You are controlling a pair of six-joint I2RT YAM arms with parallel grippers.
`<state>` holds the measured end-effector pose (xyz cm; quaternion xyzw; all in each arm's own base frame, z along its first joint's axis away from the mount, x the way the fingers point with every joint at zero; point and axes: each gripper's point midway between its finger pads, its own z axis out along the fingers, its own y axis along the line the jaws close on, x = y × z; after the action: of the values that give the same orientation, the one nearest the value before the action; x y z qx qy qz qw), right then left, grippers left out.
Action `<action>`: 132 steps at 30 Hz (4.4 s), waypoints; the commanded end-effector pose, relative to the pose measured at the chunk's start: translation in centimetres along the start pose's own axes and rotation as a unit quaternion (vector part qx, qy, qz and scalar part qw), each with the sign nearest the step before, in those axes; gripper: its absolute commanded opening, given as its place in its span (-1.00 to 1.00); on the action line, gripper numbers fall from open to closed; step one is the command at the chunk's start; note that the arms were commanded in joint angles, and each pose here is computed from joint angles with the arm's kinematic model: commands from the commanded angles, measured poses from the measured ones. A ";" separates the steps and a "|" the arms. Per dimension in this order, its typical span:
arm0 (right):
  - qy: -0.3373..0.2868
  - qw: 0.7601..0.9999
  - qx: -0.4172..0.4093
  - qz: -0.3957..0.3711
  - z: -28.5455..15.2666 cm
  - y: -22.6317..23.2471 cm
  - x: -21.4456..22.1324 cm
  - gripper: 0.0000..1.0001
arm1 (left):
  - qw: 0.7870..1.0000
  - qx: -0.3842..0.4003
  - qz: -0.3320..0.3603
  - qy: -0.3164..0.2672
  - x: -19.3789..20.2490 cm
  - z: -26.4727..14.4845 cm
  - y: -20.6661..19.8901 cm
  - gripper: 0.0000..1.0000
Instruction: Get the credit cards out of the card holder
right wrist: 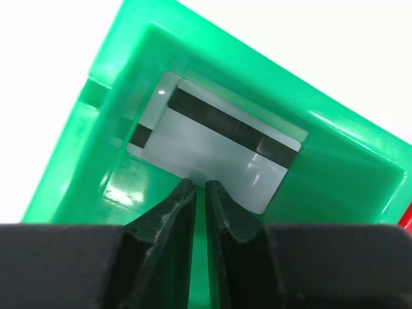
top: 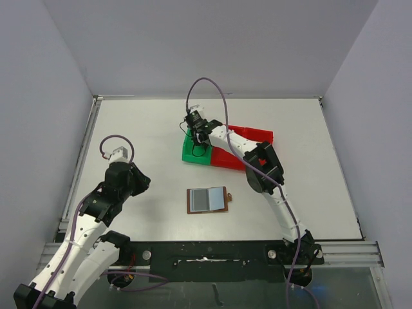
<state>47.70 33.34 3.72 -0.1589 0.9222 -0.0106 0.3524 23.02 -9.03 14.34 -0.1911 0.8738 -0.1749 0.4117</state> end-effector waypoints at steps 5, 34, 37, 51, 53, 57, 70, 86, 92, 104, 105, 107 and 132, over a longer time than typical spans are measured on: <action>-0.100 0.991 -0.088 -0.004 -8.8 2.4 -6.9 -0.49 | 0.999 0.032 -0.004 -0.029 -1.9 -0.5 -1.7 -0.72; -0.006 0.991 -0.137 -0.007 -7.6 4.3 0.9 -0.45 | 0.999 0.037 -0.030 0.010 -0.8 -0.5 -2.3 -0.48; -0.002 0.990 -0.144 -0.010 -8.1 4.7 1.6 -0.47 | 0.999 0.040 -0.030 0.011 -0.8 -0.5 -2.4 -0.48; -0.043 0.988 -0.148 -0.029 -12.1 4.7 -0.9 -0.42 | 0.997 0.064 -0.039 0.010 -0.9 -1.1 -3.3 -0.47; -0.061 0.989 -0.129 -0.034 -13.8 3.7 -2.3 -0.38 | 0.997 0.067 -0.041 0.015 -0.7 -0.8 -3.4 -0.47; -0.089 0.988 -0.125 0.017 -16.8 2.2 -1.9 -0.23 | 0.994 0.089 -0.053 0.031 0.0 0.1 -4.4 -0.42; -0.071 0.981 -0.136 0.119 -21.9 6.4 11.3 0.14 | 0.989 0.108 -0.077 0.059 1.9 1.1 -4.6 -0.24; 0.002 0.992 -0.075 0.100 -18.7 7.5 15.4 0.09 | 0.991 0.099 -0.072 0.050 1.6 0.8 -4.2 -0.18; 0.028 0.990 -0.087 0.104 -17.6 7.8 16.6 0.00 | 0.991 0.102 -0.072 0.054 1.7 1.0 -4.3 -0.18; 0.065 0.988 -0.086 0.110 -16.0 7.1 18.4 -0.30 | 0.990 0.104 -0.070 0.068 2.2 1.6 -4.6 -0.18; 0.068 0.987 -0.090 0.114 -16.0 7.1 18.6 -0.34 | 0.990 0.106 -0.070 0.069 2.1 1.6 -4.7 -0.18; 0.073 0.985 -0.098 0.123 -15.8 7.0 18.9 -0.40 | 0.989 0.108 -0.069 0.072 2.3 1.7 -4.7 -0.19; 0.030 0.968 -0.179 0.174 -16.9 5.3 17.3 -0.34 | 0.979 0.153 -0.043 0.129 5.6 2.5 -7.8 -0.29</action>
<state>22.44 31.14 2.14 -0.0141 0.9409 0.2287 0.2493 22.01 -18.04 11.12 -0.1471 0.8895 -0.3334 0.2756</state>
